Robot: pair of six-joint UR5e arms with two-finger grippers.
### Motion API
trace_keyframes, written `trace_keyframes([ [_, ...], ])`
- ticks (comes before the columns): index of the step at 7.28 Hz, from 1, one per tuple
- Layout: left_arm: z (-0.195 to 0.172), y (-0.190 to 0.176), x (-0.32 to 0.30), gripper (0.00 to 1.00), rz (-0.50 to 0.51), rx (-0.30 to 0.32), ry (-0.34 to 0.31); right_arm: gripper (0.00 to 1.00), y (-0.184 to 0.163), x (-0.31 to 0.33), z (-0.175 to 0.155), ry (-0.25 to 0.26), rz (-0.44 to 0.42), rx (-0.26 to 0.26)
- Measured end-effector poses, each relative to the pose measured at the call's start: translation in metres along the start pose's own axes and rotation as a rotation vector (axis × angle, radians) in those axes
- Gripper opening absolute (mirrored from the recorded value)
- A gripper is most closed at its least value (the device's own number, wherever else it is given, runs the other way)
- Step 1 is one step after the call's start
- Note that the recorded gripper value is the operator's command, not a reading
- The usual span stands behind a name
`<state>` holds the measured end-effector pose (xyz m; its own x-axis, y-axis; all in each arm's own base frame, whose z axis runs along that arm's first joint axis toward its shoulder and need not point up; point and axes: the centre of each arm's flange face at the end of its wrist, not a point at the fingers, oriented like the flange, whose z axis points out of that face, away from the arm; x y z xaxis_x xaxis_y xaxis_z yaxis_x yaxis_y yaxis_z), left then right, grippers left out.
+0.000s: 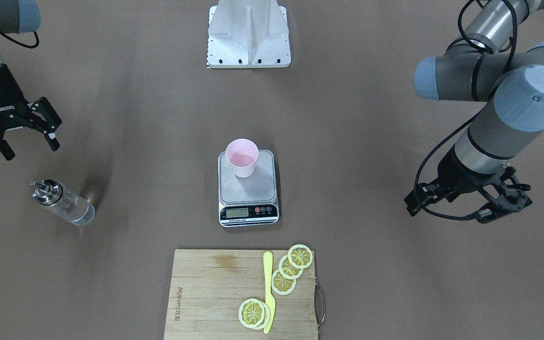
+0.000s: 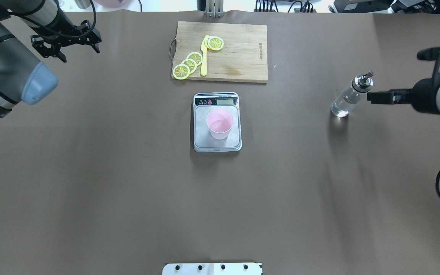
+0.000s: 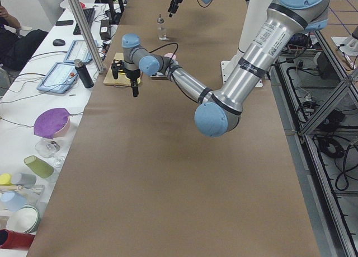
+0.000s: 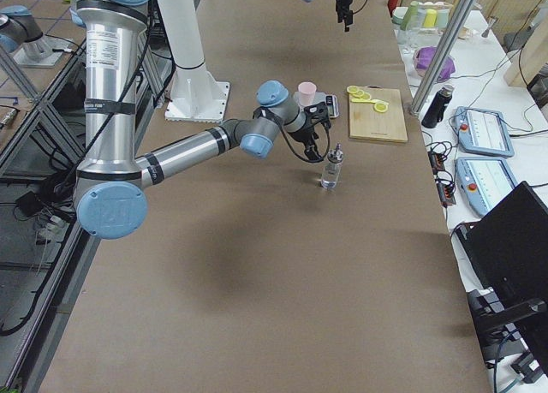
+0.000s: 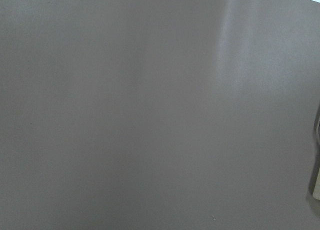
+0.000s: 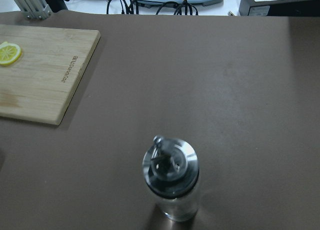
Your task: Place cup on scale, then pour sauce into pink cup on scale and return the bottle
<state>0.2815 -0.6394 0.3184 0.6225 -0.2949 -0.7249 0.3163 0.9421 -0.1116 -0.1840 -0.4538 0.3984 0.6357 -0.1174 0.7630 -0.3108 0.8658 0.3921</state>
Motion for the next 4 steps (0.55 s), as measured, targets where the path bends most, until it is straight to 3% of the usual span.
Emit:
trace_keyframes([
  [1,0.0,0.0,0.0,0.98,0.0,0.0,0.001,1.0,-0.036,0.011,-0.02,0.015,0.022,-0.047],
  [2,-0.001,0.0,0.001,0.98,0.004,0.001,0.001,1.0,-0.07,0.02,-0.033,0.062,-0.01,-0.09],
  [4,-0.006,-0.009,-0.009,0.98,0.038,0.011,-0.005,1.0,-0.119,0.055,-0.037,0.192,-0.122,-0.225],
])
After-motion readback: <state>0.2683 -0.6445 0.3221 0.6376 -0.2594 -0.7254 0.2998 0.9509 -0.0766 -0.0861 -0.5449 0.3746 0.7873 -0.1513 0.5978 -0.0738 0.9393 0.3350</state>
